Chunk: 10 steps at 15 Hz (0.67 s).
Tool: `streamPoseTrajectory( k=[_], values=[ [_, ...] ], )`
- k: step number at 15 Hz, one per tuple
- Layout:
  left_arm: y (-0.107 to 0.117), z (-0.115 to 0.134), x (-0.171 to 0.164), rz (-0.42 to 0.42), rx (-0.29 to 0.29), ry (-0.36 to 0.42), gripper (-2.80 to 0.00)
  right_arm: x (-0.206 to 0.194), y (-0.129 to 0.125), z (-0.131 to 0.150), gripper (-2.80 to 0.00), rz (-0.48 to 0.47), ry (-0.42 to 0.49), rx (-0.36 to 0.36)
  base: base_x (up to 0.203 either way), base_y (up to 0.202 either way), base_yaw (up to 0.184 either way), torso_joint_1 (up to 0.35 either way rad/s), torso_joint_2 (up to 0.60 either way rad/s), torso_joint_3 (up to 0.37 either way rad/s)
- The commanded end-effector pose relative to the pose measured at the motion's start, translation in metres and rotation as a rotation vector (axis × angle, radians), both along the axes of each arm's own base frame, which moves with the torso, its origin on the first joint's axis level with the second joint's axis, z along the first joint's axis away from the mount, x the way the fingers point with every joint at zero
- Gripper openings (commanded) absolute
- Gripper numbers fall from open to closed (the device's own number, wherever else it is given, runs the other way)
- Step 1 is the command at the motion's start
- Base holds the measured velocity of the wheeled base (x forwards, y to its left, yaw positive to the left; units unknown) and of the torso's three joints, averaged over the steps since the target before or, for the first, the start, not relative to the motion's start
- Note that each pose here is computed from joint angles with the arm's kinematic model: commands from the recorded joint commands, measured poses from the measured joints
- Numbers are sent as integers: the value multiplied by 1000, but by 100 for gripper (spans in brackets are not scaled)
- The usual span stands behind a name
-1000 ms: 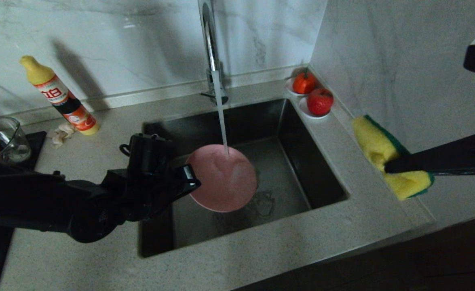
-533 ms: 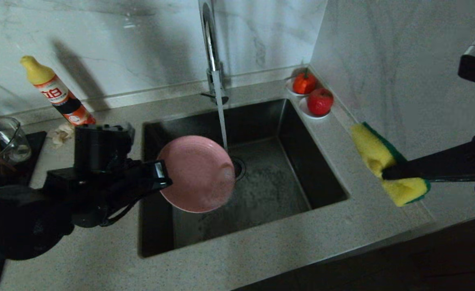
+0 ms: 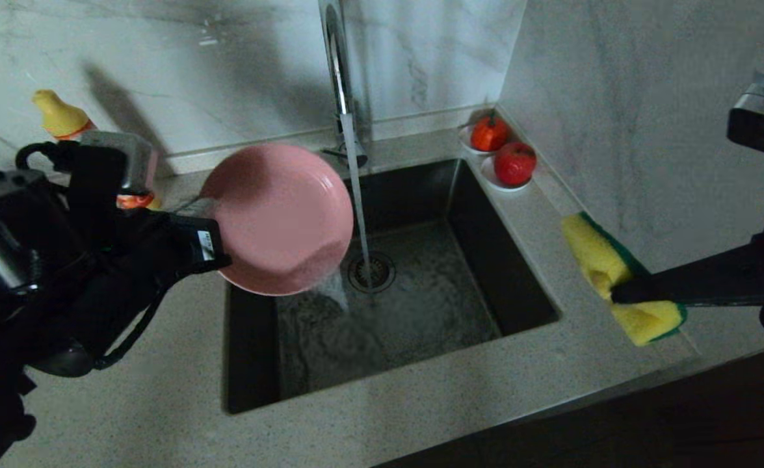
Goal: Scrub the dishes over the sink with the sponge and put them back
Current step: Rinse the plate
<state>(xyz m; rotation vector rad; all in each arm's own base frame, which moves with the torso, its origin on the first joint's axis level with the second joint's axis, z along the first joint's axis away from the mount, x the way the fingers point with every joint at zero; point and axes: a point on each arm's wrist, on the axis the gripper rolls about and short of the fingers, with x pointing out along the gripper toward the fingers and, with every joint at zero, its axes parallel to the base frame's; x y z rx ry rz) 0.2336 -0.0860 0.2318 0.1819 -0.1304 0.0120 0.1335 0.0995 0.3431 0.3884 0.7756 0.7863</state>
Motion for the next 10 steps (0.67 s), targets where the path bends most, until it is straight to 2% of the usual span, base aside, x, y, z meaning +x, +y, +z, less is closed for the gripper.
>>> streamPoseTrajectory(
  k=[1, 3, 6, 10],
  values=[
    [3, 7, -8, 9, 93, -148, -280, 1, 1, 0, -280, 1, 4, -1, 0, 0, 0, 0, 0, 0],
    [5, 3, -16, -12, 163, -240, -280, 2, 1, 0, -280, 3, 5, -1, 0, 0, 0, 0, 0, 0],
    [8, 12, -29, -32, 186, -389, -280, 3, 2, 1, -280, 3, 4, 0, 0, 0, 0, 0, 0, 0],
    [13, 21, -44, -77, 215, -450, -280, 3, 2, 2, -280, 5, 0, 4, 0, 0, 0, 0, 0, 0]
  ],
)
